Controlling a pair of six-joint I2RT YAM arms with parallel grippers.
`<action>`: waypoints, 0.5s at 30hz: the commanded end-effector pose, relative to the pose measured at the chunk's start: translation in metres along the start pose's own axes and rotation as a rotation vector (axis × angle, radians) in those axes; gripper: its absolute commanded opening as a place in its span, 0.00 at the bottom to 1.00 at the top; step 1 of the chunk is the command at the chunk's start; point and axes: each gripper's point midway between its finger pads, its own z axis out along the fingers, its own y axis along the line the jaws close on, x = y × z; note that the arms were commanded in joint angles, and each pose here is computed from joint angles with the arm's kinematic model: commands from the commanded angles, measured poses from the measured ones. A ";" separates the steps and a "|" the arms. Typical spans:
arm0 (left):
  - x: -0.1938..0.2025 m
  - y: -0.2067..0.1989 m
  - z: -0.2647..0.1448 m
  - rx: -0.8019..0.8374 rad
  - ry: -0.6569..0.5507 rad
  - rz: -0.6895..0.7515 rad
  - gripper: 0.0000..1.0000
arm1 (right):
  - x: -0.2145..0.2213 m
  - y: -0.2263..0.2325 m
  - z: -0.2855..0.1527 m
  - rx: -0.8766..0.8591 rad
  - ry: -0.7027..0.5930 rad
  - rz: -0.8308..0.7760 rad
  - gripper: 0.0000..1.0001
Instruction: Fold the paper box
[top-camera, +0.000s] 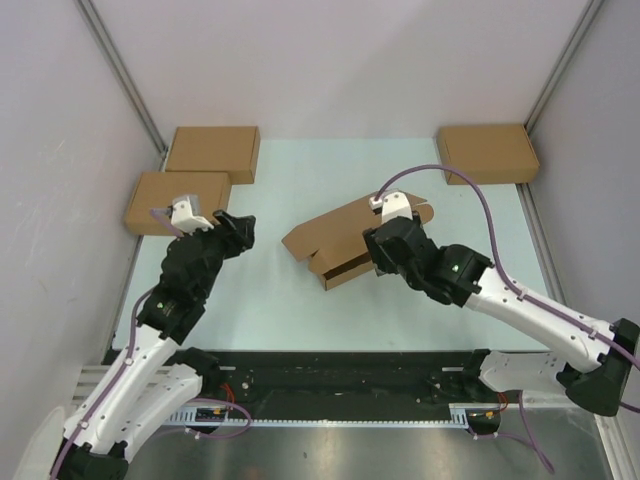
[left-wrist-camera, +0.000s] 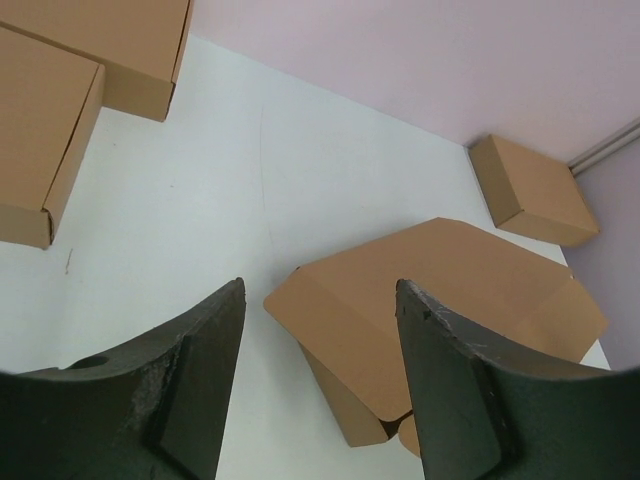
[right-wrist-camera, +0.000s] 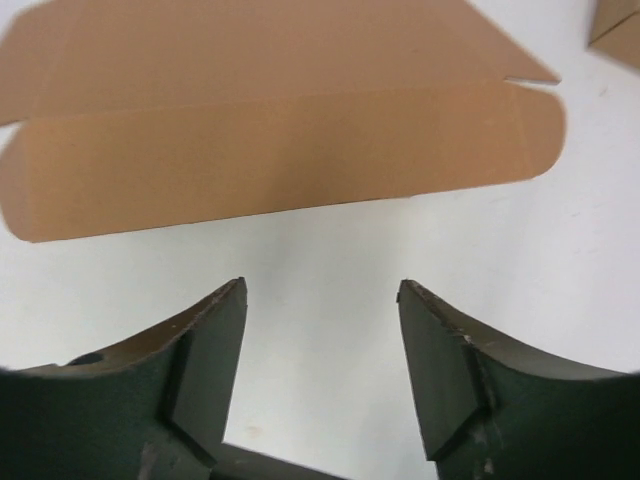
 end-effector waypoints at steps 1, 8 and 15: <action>-0.020 -0.007 -0.010 0.021 -0.049 0.012 0.67 | -0.017 -0.050 -0.002 0.187 -0.033 -0.050 0.72; 0.025 0.013 -0.012 -0.025 0.049 -0.090 0.67 | -0.008 -0.162 -0.011 0.348 -0.159 0.602 0.69; 0.058 0.037 -0.005 -0.108 0.053 -0.235 0.67 | 0.061 -0.165 0.060 0.247 -0.003 1.007 0.65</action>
